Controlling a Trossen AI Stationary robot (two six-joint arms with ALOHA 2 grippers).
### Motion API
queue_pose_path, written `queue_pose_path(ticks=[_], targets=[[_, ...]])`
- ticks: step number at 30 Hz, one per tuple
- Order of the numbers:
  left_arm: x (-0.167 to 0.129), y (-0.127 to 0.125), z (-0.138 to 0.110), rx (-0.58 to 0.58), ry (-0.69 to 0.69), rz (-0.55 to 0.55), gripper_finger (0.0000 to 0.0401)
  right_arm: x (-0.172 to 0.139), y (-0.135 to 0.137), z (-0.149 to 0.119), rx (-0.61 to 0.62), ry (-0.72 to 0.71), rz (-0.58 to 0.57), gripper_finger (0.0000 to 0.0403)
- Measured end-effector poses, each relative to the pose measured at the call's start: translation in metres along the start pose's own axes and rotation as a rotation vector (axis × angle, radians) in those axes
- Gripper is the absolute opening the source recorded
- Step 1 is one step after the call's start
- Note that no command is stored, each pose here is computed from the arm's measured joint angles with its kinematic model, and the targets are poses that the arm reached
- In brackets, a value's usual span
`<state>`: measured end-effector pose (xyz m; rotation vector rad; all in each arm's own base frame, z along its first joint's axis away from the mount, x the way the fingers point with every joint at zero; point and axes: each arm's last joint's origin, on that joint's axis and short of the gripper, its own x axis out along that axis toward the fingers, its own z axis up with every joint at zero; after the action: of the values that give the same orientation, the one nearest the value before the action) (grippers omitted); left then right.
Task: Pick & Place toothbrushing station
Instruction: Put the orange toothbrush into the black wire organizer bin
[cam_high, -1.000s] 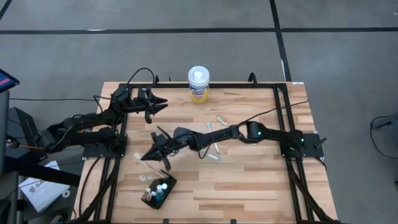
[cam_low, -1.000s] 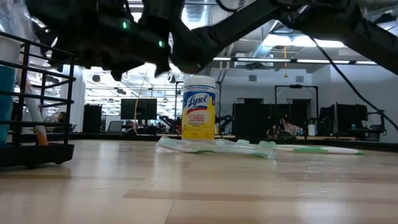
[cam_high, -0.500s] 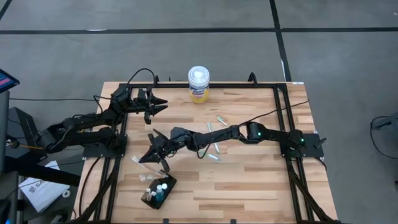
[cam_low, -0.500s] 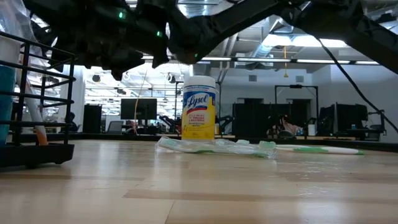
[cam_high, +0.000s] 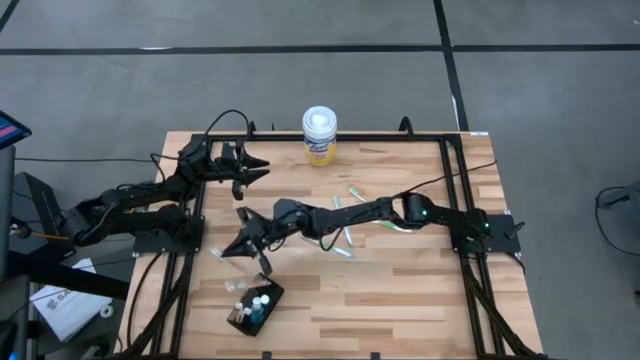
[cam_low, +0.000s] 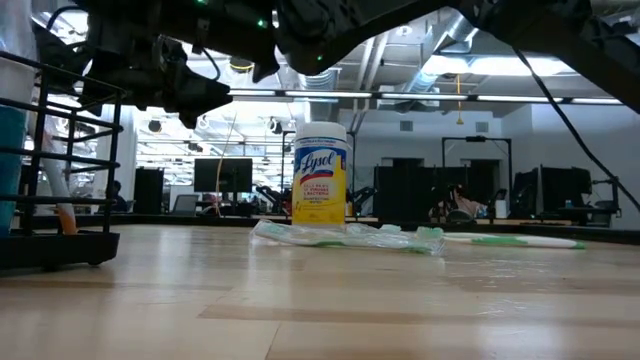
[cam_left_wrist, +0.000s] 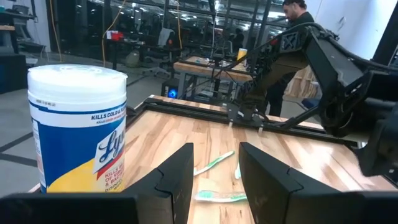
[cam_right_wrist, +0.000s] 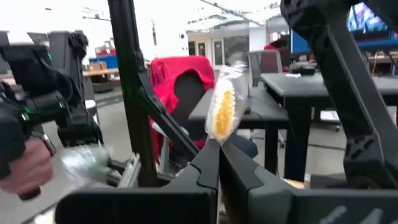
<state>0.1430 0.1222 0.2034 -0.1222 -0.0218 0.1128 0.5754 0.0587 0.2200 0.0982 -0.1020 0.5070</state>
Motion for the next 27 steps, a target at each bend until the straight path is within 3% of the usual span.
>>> queue_pose_path(ticks=[11, 16, 21, 27], targets=[[0.000, 0.000, 0.000, 0.008, 0.001, -0.003, 0.0123, -0.003, 0.002, 0.023, -0.082, -0.068, 0.025, 0.0000], [0.000, 0.000, 0.000, -0.005, 0.001, -0.003, 0.0123, -0.009, 0.012, 0.067, -0.120, -0.101, 0.064, 0.0000], [0.000, 0.000, 0.000, -0.025, 0.001, -0.003, 0.0123, -0.024, 0.016, 0.108, -0.168, 0.001, 0.042, 0.0000], [0.000, 0.001, 0.000, -0.031, -0.002, 0.015, 0.0123, -0.052, 0.027, 0.169, -0.229, 0.013, 0.050, 0.0000]])
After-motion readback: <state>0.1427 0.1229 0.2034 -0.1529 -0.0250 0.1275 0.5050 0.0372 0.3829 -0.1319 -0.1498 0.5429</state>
